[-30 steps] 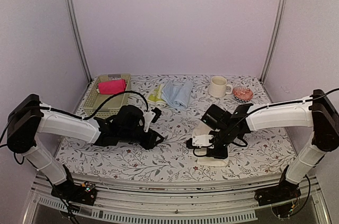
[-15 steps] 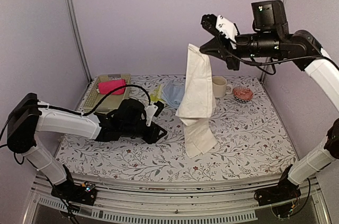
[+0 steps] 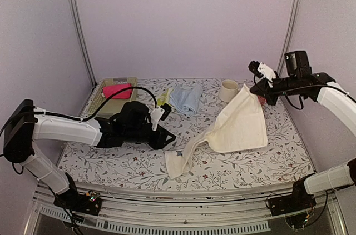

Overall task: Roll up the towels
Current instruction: Flatten out the towel at the center of the board.

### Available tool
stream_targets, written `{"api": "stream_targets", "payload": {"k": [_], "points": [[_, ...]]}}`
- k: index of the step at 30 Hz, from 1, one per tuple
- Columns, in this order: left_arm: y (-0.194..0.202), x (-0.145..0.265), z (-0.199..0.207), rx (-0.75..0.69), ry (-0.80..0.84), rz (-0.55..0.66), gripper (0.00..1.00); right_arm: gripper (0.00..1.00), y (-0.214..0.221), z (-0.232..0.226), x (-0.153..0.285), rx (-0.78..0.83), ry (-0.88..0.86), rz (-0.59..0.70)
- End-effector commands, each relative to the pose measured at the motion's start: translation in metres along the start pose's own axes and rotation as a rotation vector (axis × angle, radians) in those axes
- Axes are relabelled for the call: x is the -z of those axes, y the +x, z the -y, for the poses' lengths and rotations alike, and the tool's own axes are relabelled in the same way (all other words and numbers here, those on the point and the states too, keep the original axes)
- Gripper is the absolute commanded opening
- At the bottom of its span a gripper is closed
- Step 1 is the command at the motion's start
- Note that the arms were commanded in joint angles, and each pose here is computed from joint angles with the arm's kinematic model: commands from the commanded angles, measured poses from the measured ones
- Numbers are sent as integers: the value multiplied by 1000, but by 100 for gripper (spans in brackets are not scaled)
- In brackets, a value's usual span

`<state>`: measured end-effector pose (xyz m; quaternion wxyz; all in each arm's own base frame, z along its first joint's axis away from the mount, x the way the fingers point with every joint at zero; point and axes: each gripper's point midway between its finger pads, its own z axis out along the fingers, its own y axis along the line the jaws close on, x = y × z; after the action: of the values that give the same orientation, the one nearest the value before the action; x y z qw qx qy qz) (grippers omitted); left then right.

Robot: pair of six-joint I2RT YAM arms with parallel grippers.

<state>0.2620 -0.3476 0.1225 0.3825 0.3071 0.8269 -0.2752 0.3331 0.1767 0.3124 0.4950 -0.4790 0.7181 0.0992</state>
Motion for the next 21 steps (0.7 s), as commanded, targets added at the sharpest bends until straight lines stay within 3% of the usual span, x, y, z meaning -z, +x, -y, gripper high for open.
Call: {"api": "stream_targets", "payload": {"k": [1, 6, 7, 10, 12, 16, 21], "points": [[16, 5, -4, -24, -5, -50, 44, 3, 106, -38, -20, -78, -57, -152], [33, 8, 13, -56, 73, -124, 44, 5, 161, -57, -11, -120, -25, -247], [37, 10, 21, -75, 95, -138, 44, 10, 168, -58, -10, -125, -14, -268], [52, 17, 53, -182, 171, -177, 48, 42, 189, -55, -11, -146, 24, -342], [65, 22, 72, -266, 199, -219, 51, 50, 198, -57, -12, -173, 17, -376], [86, 27, 105, -404, 246, -303, 51, 57, 201, -61, -15, -212, -19, -392], [114, 15, 121, -498, 252, -423, 51, 57, 206, -61, -24, -266, -36, -413]]}}
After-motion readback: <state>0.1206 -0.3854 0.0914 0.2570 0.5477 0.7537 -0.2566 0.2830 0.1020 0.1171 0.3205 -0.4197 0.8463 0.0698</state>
